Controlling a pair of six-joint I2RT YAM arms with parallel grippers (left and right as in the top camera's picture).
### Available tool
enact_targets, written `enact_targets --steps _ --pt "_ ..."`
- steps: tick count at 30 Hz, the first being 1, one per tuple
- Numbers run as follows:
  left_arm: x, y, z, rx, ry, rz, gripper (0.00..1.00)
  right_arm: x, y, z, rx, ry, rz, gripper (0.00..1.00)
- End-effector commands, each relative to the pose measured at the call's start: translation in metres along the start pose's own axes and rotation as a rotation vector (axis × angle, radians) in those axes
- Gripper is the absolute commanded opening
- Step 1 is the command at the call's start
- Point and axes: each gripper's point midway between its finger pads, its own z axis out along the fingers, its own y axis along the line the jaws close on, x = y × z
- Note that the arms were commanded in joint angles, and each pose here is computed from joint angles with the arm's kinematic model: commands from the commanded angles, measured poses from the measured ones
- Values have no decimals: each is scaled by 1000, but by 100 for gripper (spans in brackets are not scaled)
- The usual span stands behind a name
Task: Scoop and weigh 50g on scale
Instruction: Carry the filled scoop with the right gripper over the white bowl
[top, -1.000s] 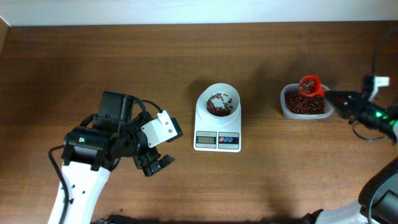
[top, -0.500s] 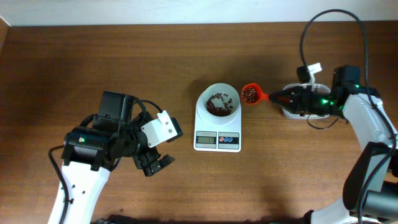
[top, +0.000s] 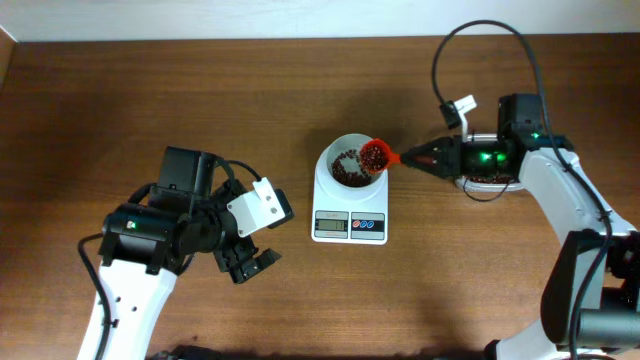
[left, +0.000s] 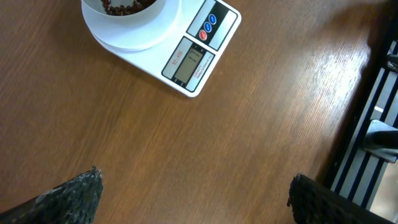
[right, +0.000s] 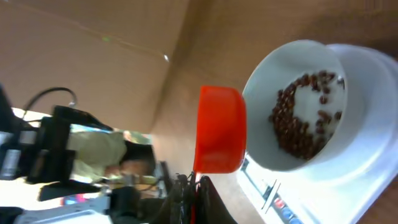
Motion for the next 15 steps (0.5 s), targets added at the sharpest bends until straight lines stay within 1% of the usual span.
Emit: enact_targets --steps 1,3,5,11,15 --pt "0 -2 -1 8 -14 4 99 -4 6 15 33 15 -150 4" --pt "0 -2 -1 8 -14 4 99 -10 -2 23 99 12 -213 4" --pt "0 -2 -1 8 -14 4 99 -13 -10 25 157 8 -239 4" --pt "0 -3 -1 8 -14 4 99 -17 -18 24 208 -3 -256 4" --pt "0 -2 -1 8 -14 4 99 -17 -18 24 207 -1 -270 4"
